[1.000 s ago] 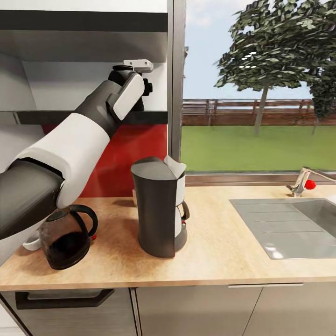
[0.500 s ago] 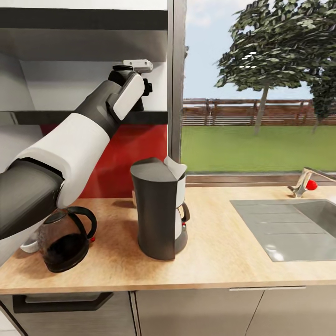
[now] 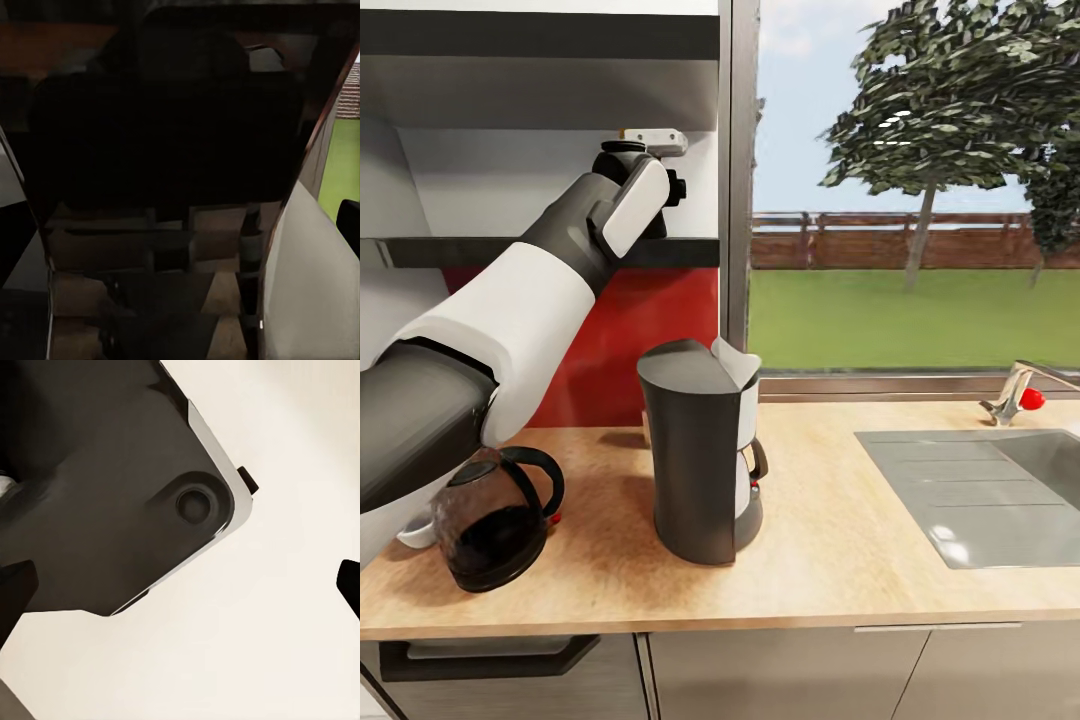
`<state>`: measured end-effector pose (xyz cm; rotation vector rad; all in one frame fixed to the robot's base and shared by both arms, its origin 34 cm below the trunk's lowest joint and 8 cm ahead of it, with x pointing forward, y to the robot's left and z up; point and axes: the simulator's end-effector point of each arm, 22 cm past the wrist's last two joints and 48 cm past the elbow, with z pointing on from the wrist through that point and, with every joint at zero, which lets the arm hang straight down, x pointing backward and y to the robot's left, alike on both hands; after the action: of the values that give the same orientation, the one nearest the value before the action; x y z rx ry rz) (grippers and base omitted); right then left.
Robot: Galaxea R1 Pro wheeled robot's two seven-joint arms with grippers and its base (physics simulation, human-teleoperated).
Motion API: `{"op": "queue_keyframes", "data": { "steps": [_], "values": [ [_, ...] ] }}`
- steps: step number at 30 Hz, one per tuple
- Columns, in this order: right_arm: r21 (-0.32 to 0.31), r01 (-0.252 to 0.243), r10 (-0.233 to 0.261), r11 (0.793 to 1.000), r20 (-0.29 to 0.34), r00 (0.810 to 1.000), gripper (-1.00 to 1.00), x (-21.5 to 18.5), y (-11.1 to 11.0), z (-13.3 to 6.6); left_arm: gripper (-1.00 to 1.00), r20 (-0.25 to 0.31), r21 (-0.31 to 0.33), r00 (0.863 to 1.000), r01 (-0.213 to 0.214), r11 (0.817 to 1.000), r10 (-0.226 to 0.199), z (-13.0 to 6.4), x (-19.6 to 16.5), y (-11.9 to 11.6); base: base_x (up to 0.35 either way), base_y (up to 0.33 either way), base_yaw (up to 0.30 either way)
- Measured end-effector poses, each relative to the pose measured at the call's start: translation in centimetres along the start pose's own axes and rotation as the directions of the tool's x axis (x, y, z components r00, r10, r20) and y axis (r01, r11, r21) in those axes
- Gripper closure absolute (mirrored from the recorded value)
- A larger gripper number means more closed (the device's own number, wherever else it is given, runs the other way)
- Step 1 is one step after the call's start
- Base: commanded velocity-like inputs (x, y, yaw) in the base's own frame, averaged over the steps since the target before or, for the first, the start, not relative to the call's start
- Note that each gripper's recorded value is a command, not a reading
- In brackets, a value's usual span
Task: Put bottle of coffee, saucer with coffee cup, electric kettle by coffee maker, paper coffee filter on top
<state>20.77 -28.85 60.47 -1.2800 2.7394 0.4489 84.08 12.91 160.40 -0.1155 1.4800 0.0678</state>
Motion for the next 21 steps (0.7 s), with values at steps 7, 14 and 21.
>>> {"op": "queue_keyframes", "data": {
  "steps": [7,14,21],
  "values": [
    [0.0,0.0,0.0,1.0,0.0,1.0,-1.0,0.01,0.01,0.0,-1.0,-0.001,0.0,1.0,0.001,1.0,-0.001,0.03,0.05,0.03,0.0,0.0,0.0],
    [0.0,0.0,0.0,1.0,0.0,1.0,-1.0,0.01,0.01,0.0,-1.0,-0.002,-0.001,1.0,0.001,1.0,-0.001,0.03,0.06,0.04,0.0,0.0,0.0],
    [0.0,0.0,0.0,1.0,0.0,1.0,-1.0,0.01,0.01,0.0,1.0,-0.004,-0.001,1.0,0.008,1.0,-0.008,0.07,0.09,0.11,0.0,0.0,0.0]
  ]
}}
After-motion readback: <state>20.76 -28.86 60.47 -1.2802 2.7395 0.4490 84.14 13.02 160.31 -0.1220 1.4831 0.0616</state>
